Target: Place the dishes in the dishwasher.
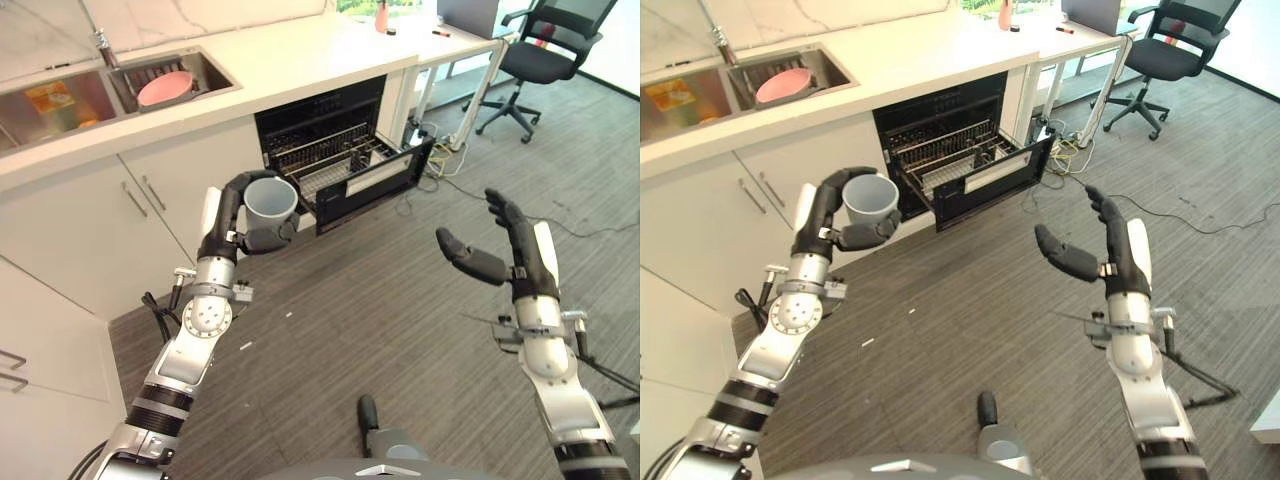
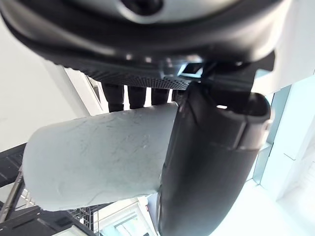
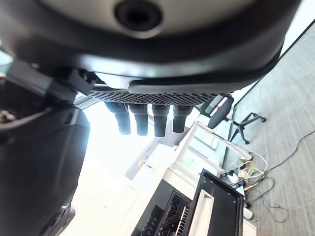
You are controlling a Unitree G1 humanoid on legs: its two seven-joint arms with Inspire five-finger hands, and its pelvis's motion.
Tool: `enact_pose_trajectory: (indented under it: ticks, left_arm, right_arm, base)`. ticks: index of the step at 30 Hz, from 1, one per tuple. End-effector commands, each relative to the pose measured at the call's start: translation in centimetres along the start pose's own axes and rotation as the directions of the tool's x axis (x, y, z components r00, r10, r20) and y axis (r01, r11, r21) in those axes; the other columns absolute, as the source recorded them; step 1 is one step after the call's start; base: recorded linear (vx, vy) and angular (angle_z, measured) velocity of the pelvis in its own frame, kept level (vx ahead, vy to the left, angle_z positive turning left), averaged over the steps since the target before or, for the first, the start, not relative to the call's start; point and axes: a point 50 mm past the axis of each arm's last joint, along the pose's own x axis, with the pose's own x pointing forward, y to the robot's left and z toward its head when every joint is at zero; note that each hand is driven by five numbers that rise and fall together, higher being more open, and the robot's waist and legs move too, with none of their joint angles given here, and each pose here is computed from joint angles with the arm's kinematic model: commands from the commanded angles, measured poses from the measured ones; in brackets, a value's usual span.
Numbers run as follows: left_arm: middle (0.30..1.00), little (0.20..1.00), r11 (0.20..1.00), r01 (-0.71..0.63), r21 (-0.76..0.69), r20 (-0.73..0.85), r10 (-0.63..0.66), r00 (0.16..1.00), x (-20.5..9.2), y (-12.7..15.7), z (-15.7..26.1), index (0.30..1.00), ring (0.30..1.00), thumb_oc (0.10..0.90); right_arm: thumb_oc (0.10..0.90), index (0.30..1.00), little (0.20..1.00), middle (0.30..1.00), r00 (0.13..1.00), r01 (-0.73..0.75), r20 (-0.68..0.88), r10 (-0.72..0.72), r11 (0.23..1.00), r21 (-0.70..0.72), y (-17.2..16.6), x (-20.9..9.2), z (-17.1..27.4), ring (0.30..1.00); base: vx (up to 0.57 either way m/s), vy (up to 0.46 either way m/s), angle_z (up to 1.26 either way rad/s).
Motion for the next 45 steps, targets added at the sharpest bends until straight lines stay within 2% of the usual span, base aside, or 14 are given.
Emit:
enact_pose_trajectory:
  ticks: [1,8,12,13,14,15,16,17,18,22,25,33,40,45]
  left_arm:
    - [0.300,0.300,0.992,-0.083,-0.094,0.273,0.106,0.956,0.8,1.6,5.1,0.300,0.300,0.400]
    - [0.300,0.300,0.984,-0.113,-0.138,0.238,0.144,0.960,-0.7,2.3,4.3,0.300,0.300,0.400]
    - [0.300,0.300,0.976,-0.140,-0.164,0.248,0.179,0.952,-0.7,2.3,4.6,0.300,0.300,0.400]
    - [0.300,0.300,0.945,-0.129,-0.302,0.271,0.215,0.938,-0.7,2.3,5.8,0.300,0.300,0.400]
    - [0.300,0.300,0.945,-0.129,-0.302,0.271,0.215,0.938,-0.7,2.3,5.8,0.300,0.300,0.400]
    - [0.300,0.300,0.884,-0.076,-0.461,0.292,0.232,0.928,-0.7,2.1,7.3,0.300,0.300,0.400]
    - [0.300,0.300,0.884,-0.076,-0.461,0.292,0.232,0.928,-0.7,2.1,7.3,0.300,0.300,0.400]
    - [0.300,0.300,0.846,0.003,-0.533,0.372,0.232,0.899,-0.6,2.5,9.4,0.300,0.300,0.400]
    - [0.300,0.300,0.884,0.047,-0.465,0.539,0.241,0.807,0.0,3.0,13.0,0.300,0.300,0.400]
    - [0.300,0.300,0.924,0.021,-0.382,0.612,0.236,0.755,0.2,2.8,14.4,0.300,0.300,0.400]
    - [0.300,0.300,0.943,0.012,-0.333,0.612,0.206,0.764,0.1,2.8,14.0,0.300,0.300,0.400]
    - [0.300,0.300,0.948,0.032,-0.318,0.570,0.164,0.805,-0.1,2.4,12.8,0.300,0.300,0.400]
    - [0.300,0.300,0.947,0.039,-0.318,0.541,0.148,0.828,0.2,1.5,12.1,0.300,0.300,0.400]
    - [0.300,0.300,0.955,0.025,-0.295,0.525,0.140,0.840,-0.1,1.6,11.5,0.300,0.300,0.400]
  right_arm:
    - [0.800,0.900,0.900,0.900,0.945,0.099,0.304,-0.116,0.992,0.072,-2.5,2.0,5.5,0.900]
    - [0.800,0.900,0.900,0.900,0.938,0.062,0.319,-0.134,0.972,0.225,-1.3,1.8,6.5,0.900]
    - [0.800,0.900,0.900,0.900,0.924,0.077,0.359,-0.132,0.983,0.165,-1.2,1.7,7.0,0.900]
    - [0.800,0.900,0.900,0.900,0.921,0.077,0.369,-0.124,0.987,0.140,-1.2,1.8,7.2,0.900]
    - [0.800,0.900,0.900,0.900,0.921,0.077,0.369,-0.124,0.987,0.140,-1.2,1.8,7.2,0.900]
    - [0.800,0.900,0.900,0.900,0.922,0.076,0.366,-0.130,0.985,0.158,-1.1,1.8,7.3,0.900]
    - [0.800,0.900,0.900,0.900,0.922,0.076,0.366,-0.130,0.985,0.158,-1.1,1.8,7.3,0.900]
    - [0.800,0.900,0.900,0.900,0.924,0.067,0.357,-0.135,0.978,0.196,-1.1,1.6,7.2,0.900]
    - [0.800,0.900,0.900,0.900,0.930,0.064,0.342,-0.133,0.977,0.204,-1.1,1.2,6.8,0.900]
    - [0.800,0.900,0.900,0.900,0.928,0.070,0.345,-0.143,0.974,0.217,-0.8,1.2,7.0,0.900]
    - [0.800,0.900,0.900,0.900,0.923,0.055,0.356,-0.147,0.965,0.257,-0.6,1.3,7.5,0.900]
    - [0.800,0.900,0.900,0.900,0.919,0.022,0.369,-0.142,0.950,0.312,-0.3,1.2,8.0,0.900]
    - [0.800,0.900,0.900,0.900,0.930,0.065,0.332,-0.154,0.962,0.265,-1.7,0.6,6.7,0.900]
    - [0.800,0.900,0.900,0.900,0.934,0.045,0.328,-0.139,0.960,0.278,-1.3,0.8,6.7,0.900]
  base:
    - [0.14,-0.301,-0.39]
    - [0.33,-0.021,-0.58]
    - [0.29,0.080,-0.49]
    - [0.23,0.043,-0.49]
    - [0.22,0.071,-0.70]
    - [0.09,0.048,-0.41]
    - [0.30,0.138,-0.70]
    - [0.43,0.258,-0.55]
    - [0.43,0.258,-0.55]
    - [0.26,0.244,-0.18]
    - [0.19,0.273,0.02]
    - [0.12,0.202,0.34]
    - [0.11,0.062,0.68]
    - [0.01,-0.031,0.09]
